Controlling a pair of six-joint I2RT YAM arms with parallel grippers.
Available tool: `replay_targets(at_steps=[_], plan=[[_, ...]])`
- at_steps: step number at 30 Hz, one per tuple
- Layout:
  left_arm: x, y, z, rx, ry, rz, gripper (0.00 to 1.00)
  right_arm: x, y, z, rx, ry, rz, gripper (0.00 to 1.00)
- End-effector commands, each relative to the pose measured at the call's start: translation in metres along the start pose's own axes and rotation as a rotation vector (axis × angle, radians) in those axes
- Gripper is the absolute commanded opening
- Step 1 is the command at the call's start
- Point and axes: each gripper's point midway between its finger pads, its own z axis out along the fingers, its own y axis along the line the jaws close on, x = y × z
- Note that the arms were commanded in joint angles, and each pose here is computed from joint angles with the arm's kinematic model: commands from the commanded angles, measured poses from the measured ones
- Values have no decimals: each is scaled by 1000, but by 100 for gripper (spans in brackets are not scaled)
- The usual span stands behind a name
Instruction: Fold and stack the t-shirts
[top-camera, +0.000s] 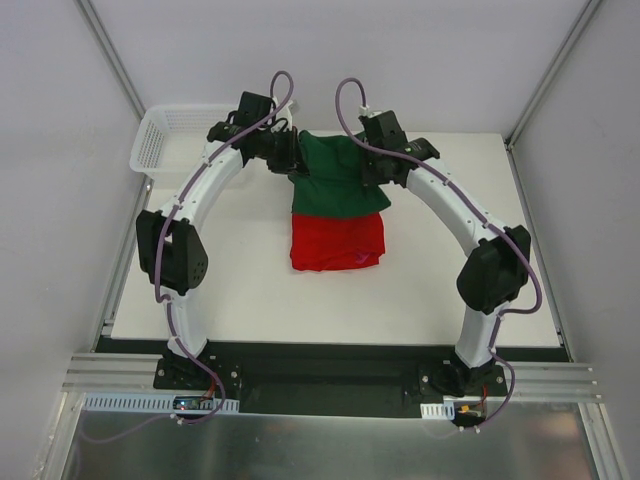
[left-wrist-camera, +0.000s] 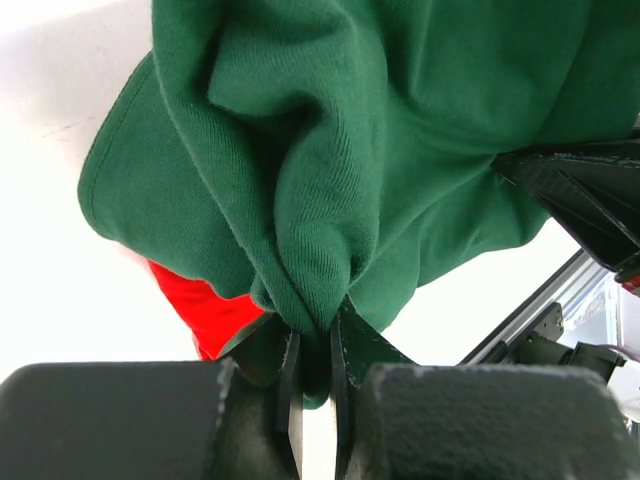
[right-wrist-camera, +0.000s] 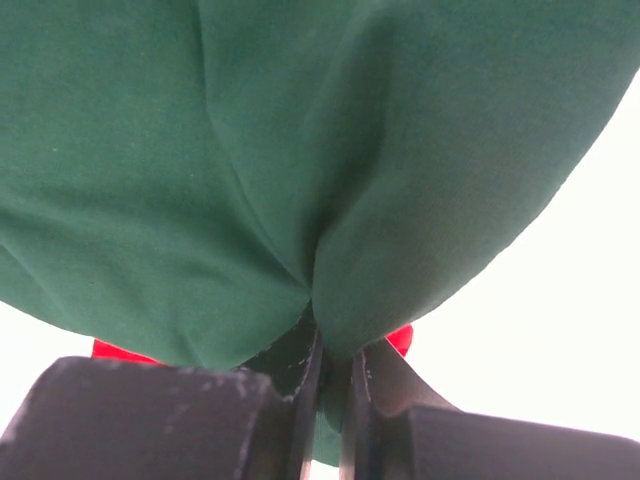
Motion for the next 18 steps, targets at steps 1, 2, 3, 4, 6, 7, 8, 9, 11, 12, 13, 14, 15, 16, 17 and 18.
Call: replay_targets(at_steps=[1,2,3,4,6,7,8,9,11,12,13,14,15,16,17,18], plan=[[1,-11,-7,50,-2,-1,0,-4,4,-14,-38,-12,27,1],[2,-11,-9,47,-4,0,0,-2,4,-15,-40,-5,26,1],[6,-9,-8,42,6,-7,0,0,4,-15,-39,2,25,1],[7,-10,-10,44,5,-9,0,2,3,-17,-40,12,25,1],[13,-8,-9,41,18,-16,0,7,2,-17,-34,28,21,1],[16,-10,-10,46,23,-21,0,9,3,-17,-39,35,19,1],[18,-10,-11,48,28,-23,0,11,4,-17,-42,44,18,1],[23,-9,-9,47,39,-33,0,15,4,-17,-46,61,19,1],[31,-9,-9,51,58,-55,0,18,4,-18,-48,71,19,1],[34,-10,-9,55,64,-58,0,20,4,-18,-48,77,17,1],[35,-12,-12,60,64,-61,0,24,3,-18,-47,85,18,1],[41,-10,-11,55,76,-68,0,25,3,-20,-48,83,21,1],[43,-10,-12,57,79,-70,0,27,3,-22,-52,92,22,1],[44,-11,-15,58,77,-67,0,30,4,-23,-55,99,19,1],[48,-10,-15,56,86,-72,0,31,5,-25,-55,99,20,1],[49,-11,-16,56,85,-71,0,34,4,-26,-53,110,19,1]])
